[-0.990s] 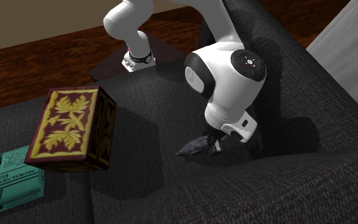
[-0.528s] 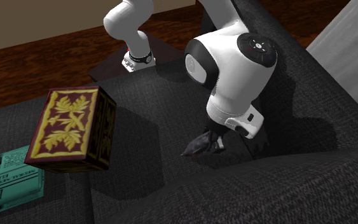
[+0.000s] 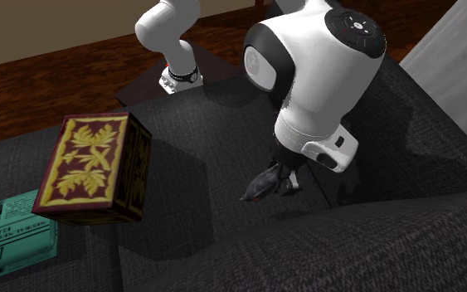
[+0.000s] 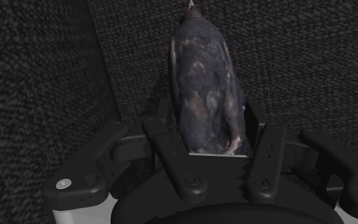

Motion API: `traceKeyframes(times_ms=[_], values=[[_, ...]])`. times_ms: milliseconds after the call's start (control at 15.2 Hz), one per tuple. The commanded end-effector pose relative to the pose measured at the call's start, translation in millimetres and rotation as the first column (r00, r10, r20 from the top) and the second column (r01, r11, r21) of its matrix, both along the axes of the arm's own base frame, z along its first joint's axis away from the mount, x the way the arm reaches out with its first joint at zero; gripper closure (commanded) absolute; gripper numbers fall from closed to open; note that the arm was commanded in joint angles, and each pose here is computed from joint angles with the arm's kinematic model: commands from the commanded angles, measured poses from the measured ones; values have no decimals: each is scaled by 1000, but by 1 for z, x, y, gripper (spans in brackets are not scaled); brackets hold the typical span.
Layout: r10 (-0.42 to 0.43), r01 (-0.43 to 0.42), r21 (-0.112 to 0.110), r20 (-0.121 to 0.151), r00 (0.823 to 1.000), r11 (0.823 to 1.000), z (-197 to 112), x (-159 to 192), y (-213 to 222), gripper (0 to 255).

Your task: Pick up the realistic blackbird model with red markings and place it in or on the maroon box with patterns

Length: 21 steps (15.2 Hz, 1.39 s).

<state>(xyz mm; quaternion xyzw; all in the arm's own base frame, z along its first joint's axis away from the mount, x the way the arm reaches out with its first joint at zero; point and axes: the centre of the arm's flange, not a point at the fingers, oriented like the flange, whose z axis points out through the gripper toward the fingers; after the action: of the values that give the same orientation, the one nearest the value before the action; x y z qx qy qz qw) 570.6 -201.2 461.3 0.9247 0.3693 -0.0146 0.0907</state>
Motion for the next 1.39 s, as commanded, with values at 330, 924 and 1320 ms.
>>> traceKeyframes(times_ms=[330,924,1320], values=[[0,0,0,0,1000,1000,38,-1,0,255],[0,0,0,0,1000,1000,85,-1,0,255],[0,0,0,0,1000,1000,117,-1,0,255]])
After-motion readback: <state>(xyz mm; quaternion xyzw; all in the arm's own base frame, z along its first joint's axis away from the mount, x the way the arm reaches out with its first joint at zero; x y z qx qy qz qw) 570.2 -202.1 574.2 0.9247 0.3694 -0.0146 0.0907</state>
